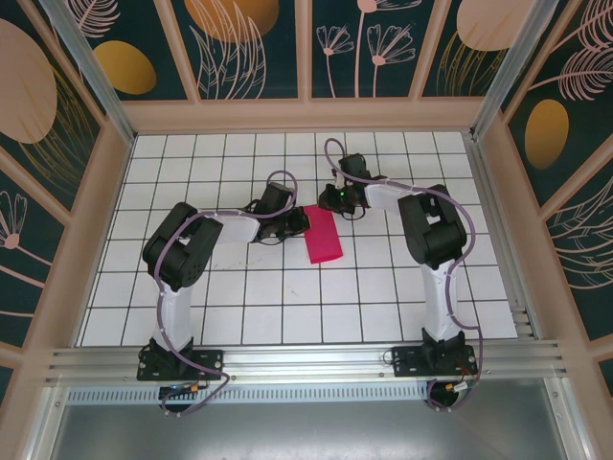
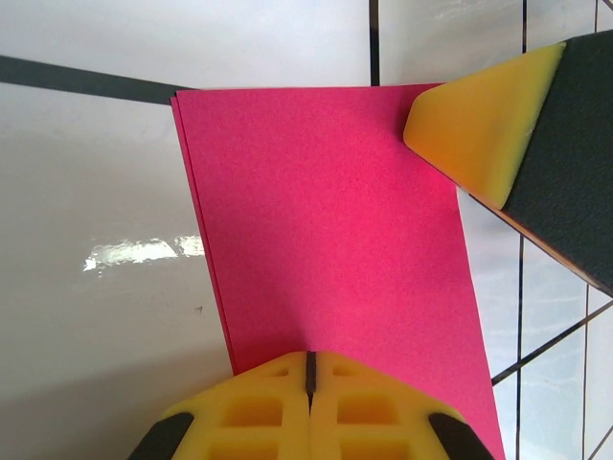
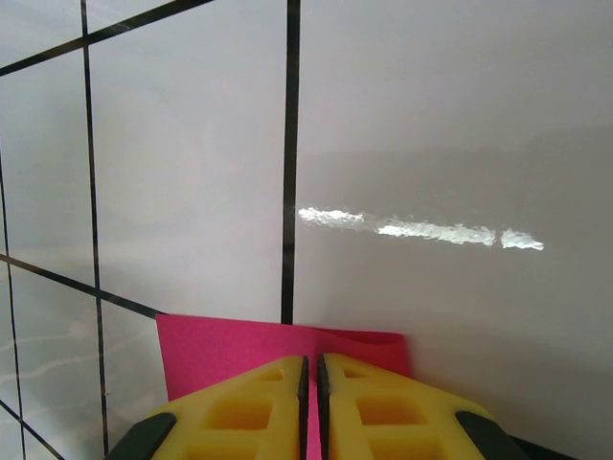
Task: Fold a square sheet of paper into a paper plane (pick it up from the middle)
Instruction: Fold the square sheet of paper in half at the center of the table, then move the square sheet of paper to the center of the table.
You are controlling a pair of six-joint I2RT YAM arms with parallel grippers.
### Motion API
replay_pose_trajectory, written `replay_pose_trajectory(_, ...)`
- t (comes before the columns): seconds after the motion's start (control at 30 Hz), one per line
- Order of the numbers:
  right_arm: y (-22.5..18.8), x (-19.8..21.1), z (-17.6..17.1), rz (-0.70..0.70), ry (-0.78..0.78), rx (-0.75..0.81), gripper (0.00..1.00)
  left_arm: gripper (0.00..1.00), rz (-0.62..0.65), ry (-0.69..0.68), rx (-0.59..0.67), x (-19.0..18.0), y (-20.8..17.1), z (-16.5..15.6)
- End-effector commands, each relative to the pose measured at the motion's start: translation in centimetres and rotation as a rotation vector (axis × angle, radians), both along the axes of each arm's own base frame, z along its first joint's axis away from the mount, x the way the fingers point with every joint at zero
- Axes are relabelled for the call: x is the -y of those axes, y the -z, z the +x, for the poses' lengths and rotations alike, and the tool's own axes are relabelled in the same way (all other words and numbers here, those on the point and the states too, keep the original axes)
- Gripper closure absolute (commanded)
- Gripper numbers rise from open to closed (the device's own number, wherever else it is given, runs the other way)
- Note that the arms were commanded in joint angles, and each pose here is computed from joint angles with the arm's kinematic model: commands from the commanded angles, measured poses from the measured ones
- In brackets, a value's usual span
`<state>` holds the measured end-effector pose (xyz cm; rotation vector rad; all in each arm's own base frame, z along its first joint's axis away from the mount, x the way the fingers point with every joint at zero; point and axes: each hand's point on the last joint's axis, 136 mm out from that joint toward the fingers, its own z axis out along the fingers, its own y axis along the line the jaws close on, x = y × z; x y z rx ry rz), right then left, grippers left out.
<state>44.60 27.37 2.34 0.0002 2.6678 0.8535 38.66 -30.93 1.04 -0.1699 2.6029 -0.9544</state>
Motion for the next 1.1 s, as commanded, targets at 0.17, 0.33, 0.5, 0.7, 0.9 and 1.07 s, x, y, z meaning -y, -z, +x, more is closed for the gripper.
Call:
replay_pose_trajectory(0.17,1.9,1.6,1.4,-0.014,0.088,-0.018,0.88,0.98,0.267,-0.02,-0.231,-5.2,9.6,-5.3)
replay_pose_trajectory(0.33,2.7,3.2,1.6,-0.045,0.171,-0.036,0.9,0.98,0.267,-0.018,-0.23,-5.2,9.5,-5.4)
replay_pose_trajectory(0.5,2.0,4.2,2.6,0.002,0.267,-0.035,0.91,0.98,0.263,-0.016,-0.229,-5.2,9.5,-5.5)
replay_pose_trajectory(0.7,-0.2,4.2,3.1,0.08,0.304,-0.026,0.91,0.98,0.261,-0.015,-0.222,-5.2,9.1,-5.4)
replay_pose_trajectory(0.9,-5.5,4.7,1.8,0.11,0.272,0.084,0.84,0.98,0.253,-0.016,-0.208,-5.1,8.5,-5.3)
replay_pose_trajectory(1.07,-5.8,4.3,-2.6,0.033,0.154,0.104,0.78,0.98,0.236,-0.008,-0.169,-5.0,6.6,-5.1)
